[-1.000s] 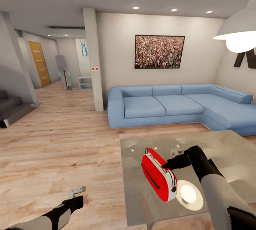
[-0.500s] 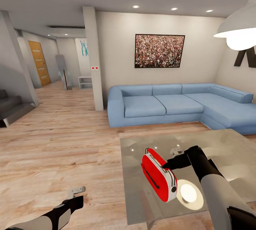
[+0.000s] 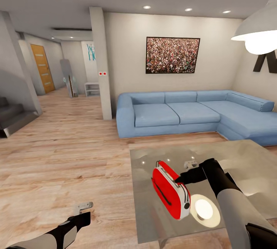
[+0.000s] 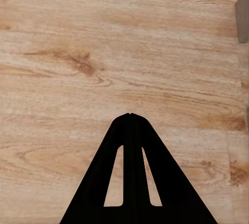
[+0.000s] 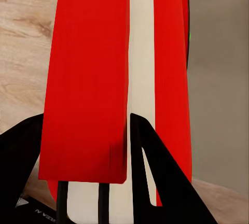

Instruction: Turn on the radio receiver that's on the table in the living room.

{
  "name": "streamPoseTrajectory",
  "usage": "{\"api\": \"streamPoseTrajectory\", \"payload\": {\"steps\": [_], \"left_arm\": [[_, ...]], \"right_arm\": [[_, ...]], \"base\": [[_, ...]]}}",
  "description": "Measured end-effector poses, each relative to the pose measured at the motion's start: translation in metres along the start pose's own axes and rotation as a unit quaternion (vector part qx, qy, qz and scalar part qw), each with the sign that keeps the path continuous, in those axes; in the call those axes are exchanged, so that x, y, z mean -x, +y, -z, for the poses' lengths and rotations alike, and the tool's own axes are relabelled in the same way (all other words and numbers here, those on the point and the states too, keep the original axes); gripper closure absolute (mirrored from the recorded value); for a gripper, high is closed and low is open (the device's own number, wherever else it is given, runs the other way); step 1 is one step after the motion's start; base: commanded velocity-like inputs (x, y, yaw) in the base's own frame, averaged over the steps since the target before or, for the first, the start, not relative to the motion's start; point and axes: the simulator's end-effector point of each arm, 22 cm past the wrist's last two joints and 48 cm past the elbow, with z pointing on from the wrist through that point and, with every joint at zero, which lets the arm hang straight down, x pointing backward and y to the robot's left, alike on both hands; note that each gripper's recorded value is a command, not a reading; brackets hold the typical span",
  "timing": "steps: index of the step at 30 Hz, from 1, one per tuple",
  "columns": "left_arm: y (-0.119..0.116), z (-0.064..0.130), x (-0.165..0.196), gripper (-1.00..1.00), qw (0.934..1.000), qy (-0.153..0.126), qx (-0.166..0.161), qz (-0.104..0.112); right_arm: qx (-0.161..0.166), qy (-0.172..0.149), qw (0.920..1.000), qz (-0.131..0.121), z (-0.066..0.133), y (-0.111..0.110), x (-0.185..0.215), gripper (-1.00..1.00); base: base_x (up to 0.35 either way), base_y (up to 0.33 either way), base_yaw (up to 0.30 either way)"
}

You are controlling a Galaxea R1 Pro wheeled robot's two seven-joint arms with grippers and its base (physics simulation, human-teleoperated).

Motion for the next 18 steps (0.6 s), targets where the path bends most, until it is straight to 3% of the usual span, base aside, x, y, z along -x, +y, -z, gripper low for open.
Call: {"api": "streamPoseTrajectory", "payload": {"steps": [6,18], "left_arm": [[0.0,0.0,0.0,1.0,1.0,0.0,0.0,0.0],[-0.001,-0.0025,-0.0026,1.0,1.0,0.0,-0.001,0.0]], "right_arm": [[0.013,-0.01,0.9998,-0.008,-0.0004,0.0055,0.004,1.0],[0.021,-0.018,0.9996,-0.001,-0.0069,0.0084,0.0033,1.0]], "base": [[0.0,0.0,0.0],[0.0,0.0,0.0]]}}
